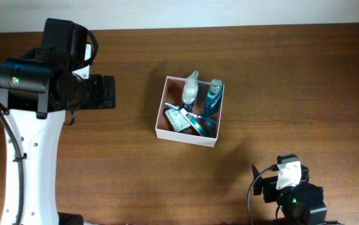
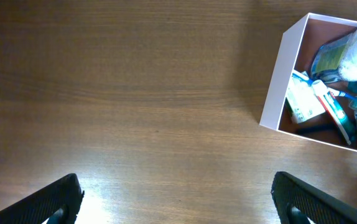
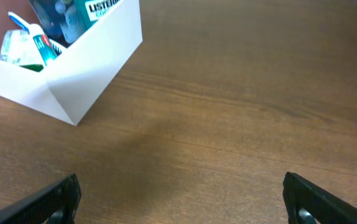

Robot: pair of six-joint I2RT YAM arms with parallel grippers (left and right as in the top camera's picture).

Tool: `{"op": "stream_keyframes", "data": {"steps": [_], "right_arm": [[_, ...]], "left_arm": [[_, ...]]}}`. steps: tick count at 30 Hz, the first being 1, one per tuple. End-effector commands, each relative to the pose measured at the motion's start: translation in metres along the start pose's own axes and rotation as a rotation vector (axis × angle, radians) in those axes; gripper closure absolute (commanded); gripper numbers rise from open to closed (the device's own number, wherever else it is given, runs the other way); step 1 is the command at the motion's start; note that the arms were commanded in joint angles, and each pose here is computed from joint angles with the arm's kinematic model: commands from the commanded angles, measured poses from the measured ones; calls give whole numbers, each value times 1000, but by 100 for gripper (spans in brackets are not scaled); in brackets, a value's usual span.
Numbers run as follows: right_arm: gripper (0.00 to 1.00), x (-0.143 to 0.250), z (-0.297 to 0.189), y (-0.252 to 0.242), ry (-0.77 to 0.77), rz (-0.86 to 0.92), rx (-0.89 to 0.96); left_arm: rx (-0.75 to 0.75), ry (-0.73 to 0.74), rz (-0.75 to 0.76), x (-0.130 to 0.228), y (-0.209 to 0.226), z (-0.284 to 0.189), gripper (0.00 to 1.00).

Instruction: Pack container

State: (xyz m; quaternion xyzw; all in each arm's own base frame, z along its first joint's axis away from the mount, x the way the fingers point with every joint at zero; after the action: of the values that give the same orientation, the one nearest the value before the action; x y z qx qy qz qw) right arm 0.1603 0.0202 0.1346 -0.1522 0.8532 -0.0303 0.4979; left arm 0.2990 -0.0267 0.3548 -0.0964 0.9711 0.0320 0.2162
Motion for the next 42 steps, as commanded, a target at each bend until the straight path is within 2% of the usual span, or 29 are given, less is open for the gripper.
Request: {"op": "stream_keyframes", "data": {"steps": [1,42], "right_arm": [[1,6,4,1,7,2,0],[1,11,4,2,32,1,-6]], "left_arm": [[1,-26,-12,0,3,-8,1],[1,-26,-12,0,3,-8,1]]}}
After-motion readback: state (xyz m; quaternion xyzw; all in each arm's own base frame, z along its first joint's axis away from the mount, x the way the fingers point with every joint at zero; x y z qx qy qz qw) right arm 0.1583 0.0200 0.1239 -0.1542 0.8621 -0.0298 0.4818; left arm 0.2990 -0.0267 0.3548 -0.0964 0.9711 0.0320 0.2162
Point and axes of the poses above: each gripper's point midway between its finger pads, its own z axis out along the fingers, its own y axis along the line the jaws close on, x = y × z, the point moved 3 cm from there along -z, back along the fingers, and after that the axes turned 10 degrees about -z, right-handed, at the moved point
